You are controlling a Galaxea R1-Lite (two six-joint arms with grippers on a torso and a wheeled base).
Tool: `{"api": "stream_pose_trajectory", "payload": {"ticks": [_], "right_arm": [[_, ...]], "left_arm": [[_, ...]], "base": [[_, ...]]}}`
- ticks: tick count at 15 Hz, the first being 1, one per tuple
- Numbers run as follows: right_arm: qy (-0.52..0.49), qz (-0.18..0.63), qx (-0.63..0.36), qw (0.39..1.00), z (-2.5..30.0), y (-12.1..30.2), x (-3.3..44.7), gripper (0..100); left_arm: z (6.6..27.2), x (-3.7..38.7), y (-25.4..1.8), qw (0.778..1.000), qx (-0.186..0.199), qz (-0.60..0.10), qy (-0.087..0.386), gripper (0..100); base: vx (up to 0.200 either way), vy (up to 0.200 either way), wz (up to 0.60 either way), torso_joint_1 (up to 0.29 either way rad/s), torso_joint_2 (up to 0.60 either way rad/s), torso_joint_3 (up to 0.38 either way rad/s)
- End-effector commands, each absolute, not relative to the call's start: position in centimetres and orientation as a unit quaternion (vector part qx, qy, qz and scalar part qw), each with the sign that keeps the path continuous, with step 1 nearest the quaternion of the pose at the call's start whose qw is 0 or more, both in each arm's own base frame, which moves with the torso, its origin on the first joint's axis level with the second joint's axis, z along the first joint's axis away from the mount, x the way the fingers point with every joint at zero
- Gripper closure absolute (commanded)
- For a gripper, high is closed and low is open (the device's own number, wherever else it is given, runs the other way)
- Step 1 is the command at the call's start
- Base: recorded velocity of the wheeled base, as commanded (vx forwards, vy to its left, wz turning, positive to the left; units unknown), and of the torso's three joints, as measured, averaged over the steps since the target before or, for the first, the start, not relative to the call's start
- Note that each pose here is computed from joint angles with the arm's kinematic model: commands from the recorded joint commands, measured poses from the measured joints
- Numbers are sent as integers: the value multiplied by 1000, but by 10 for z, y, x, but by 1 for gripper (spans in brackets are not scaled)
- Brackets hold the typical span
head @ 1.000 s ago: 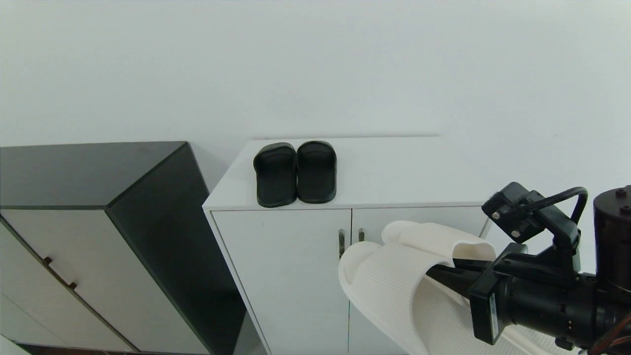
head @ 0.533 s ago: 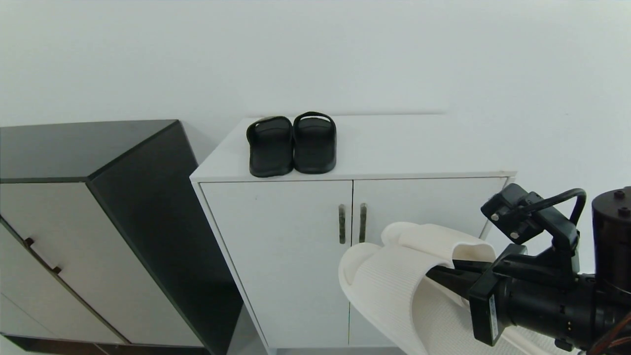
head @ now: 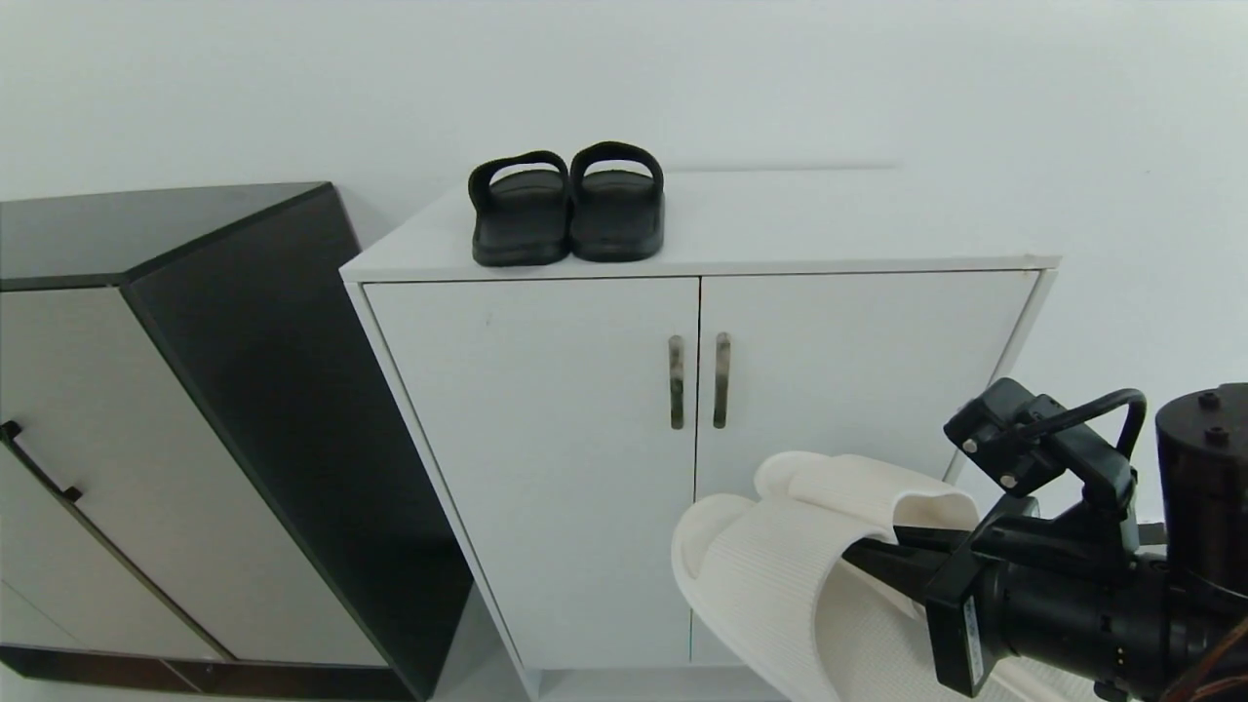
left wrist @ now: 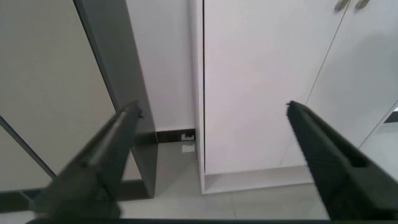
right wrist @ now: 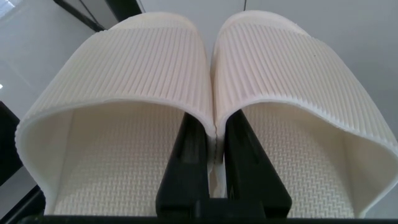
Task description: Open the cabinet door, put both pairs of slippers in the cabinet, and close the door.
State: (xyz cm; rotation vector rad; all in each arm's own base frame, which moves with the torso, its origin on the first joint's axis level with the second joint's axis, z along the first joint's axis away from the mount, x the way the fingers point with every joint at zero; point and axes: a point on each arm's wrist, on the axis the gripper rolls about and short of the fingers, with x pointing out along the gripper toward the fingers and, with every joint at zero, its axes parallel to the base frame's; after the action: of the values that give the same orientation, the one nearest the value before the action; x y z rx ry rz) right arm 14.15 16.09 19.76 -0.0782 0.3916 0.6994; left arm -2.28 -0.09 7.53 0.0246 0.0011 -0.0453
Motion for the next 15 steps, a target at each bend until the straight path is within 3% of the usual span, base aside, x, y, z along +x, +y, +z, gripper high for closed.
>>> {"api": "stream_pose_trajectory", "payload": {"ticks": [1,9,12,13,15], "right_arm": [[192,340,-39,920,195,161,141,100],[186,342,-47,920,191,159,140,100],[187,343,-47,919,188,160,140,100],[187,343,-47,919,188,160,140,100],[187,344,-47,919,188,159,140,100]], "left_arm": [[75,-23,-1,1000,12,-22,1,0],[75,-22,-1,999,25,-26,3,0],[78,-19,-2,997,48,-52,20,0],[83,-19,-2,997,48,-56,21,0],[124,-24,-3,996,23,-80,-23,0]], "base": [[0,0,0,-129,461,334],[0,0,0,-69,450,375],[0,0,0,1,159,154],[0,0,0,0,0,0],[0,0,0,0,0,0]]}}
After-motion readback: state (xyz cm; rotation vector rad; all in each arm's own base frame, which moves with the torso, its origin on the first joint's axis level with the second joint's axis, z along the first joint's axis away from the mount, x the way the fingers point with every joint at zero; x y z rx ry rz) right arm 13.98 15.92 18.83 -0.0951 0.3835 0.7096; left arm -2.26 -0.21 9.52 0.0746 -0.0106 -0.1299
